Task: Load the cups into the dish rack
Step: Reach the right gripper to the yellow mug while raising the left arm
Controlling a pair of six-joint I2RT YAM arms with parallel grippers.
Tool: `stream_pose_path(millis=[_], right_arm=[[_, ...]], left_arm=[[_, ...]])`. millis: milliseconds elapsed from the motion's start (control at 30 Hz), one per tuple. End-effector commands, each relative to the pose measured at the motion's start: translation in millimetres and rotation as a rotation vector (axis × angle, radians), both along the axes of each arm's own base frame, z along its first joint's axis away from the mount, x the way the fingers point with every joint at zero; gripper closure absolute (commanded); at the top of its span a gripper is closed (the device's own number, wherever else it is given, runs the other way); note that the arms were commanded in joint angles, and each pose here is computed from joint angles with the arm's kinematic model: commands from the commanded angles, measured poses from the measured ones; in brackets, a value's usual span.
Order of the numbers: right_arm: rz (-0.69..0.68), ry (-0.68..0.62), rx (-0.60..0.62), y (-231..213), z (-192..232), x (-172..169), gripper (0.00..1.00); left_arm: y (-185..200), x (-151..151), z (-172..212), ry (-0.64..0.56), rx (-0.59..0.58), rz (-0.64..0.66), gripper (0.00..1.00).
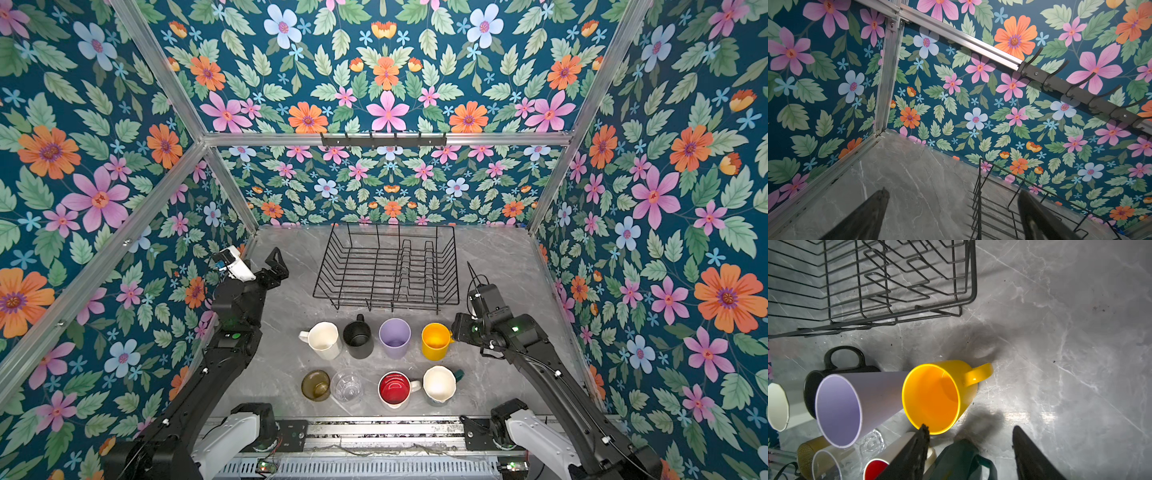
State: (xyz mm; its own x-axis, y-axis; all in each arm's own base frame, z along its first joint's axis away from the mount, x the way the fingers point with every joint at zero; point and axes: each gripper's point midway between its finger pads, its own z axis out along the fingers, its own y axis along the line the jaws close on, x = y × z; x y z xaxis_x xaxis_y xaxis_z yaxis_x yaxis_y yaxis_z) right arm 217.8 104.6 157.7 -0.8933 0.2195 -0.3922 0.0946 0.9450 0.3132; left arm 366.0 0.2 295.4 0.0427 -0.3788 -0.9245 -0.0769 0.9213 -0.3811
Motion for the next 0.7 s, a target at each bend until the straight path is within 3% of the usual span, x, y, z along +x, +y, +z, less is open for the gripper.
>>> stream_pose_path(millis=[0, 667], right_arm=[[-0.049, 0.031, -0.033, -0.4, -9.1, -0.1, 0.38], [-0.12, 0.123, -0.07, 24.3, -79.0, 26.2, 0.54]], left_arm=[[-6.6, 2.5, 2.7, -0.006, -0.014, -0.038, 0.0], [-16.6, 1.0, -4.7, 0.004, -0.035, -0.098, 0.0]])
